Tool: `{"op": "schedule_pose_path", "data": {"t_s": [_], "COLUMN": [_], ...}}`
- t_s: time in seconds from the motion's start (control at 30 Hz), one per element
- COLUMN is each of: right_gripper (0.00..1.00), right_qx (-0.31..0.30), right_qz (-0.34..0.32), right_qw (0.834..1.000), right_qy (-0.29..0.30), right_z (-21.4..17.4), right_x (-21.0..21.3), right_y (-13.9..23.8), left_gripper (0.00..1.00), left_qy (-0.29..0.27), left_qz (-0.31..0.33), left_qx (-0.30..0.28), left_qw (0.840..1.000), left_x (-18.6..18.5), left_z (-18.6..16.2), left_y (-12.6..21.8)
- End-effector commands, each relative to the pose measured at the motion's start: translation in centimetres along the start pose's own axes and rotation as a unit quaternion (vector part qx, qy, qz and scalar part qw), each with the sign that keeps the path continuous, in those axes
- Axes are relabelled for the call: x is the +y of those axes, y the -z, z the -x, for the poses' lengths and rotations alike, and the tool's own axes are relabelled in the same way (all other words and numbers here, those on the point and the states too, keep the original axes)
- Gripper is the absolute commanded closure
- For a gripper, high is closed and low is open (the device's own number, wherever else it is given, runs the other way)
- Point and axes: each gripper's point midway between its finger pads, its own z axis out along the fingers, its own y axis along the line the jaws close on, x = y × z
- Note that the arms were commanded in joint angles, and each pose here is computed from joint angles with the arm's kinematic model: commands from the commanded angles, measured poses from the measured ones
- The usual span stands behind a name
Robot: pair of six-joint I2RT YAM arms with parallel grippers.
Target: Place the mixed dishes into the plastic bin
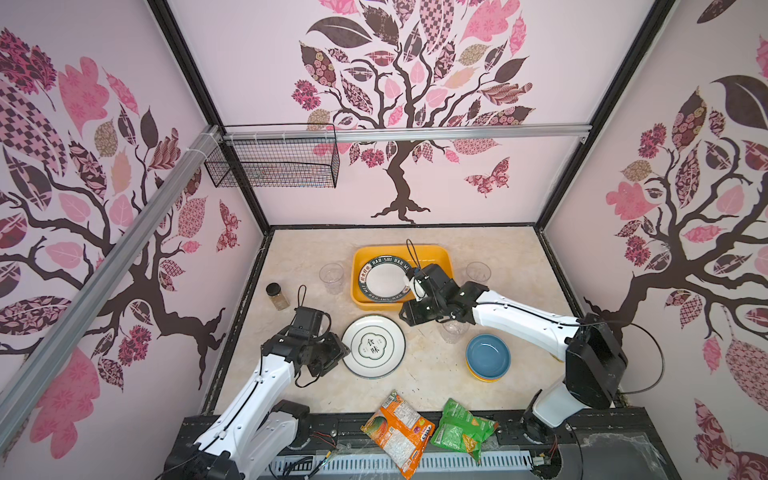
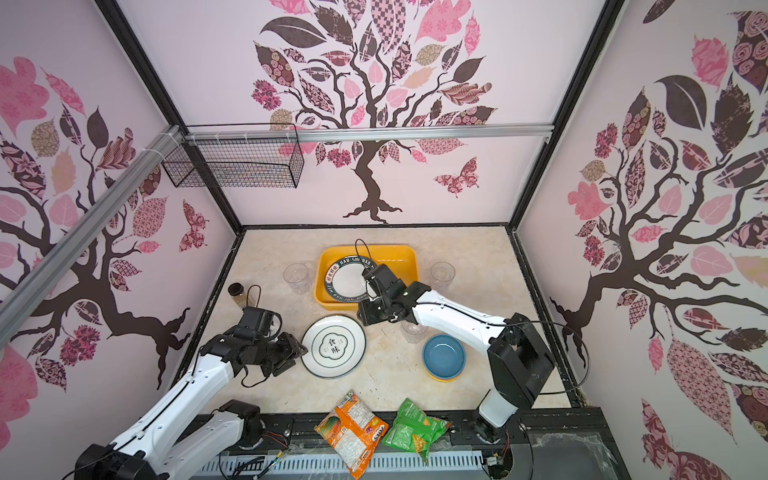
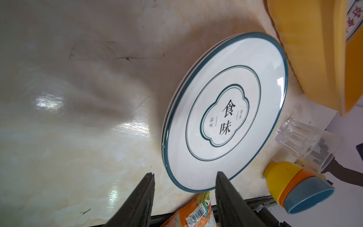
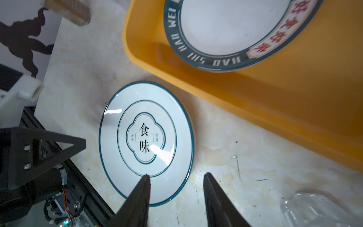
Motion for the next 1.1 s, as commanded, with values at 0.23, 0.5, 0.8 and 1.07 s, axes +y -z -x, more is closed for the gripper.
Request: {"op": "schedule_pose_path", "data": {"t_s": [0.23, 0.5, 0.8, 1.07], "right_gripper": [0.44, 0.45, 0.48, 0.48], "right_qx": [0.06, 0.071, 0.074, 0.08], "right_qz": [-0.028, -0.049, -0.054, -0.052], "right_qw": [0.997, 0.996, 0.995, 0.995], "right_qy": [0.03, 0.038, 0.039, 0.042], "right_z": [-3.0, -3.5, -3.2, -3.1], "right_x": [-0.3, -1.2, -1.2, -1.1], "right_y": [-4.2, -6.2, -7.4, -8.2], "left_gripper": [0.44, 0.45, 0.49, 0.51], "left_qy": [-0.007, -0.011, -0.014, -0.014], "left_qz": [0.026, 0.034, 0.037, 0.037], "left_qx": [0.014, 0.028, 0.043, 0.048], "left_qw": [1.0, 0.999, 0.998, 0.998], "left_x": [0.6, 0.7, 0.8, 0.9], "left_z": [0.1, 0.2, 0.1, 0.0], "left_y": [-1.5, -2.6, -3.6, -3.9]}}
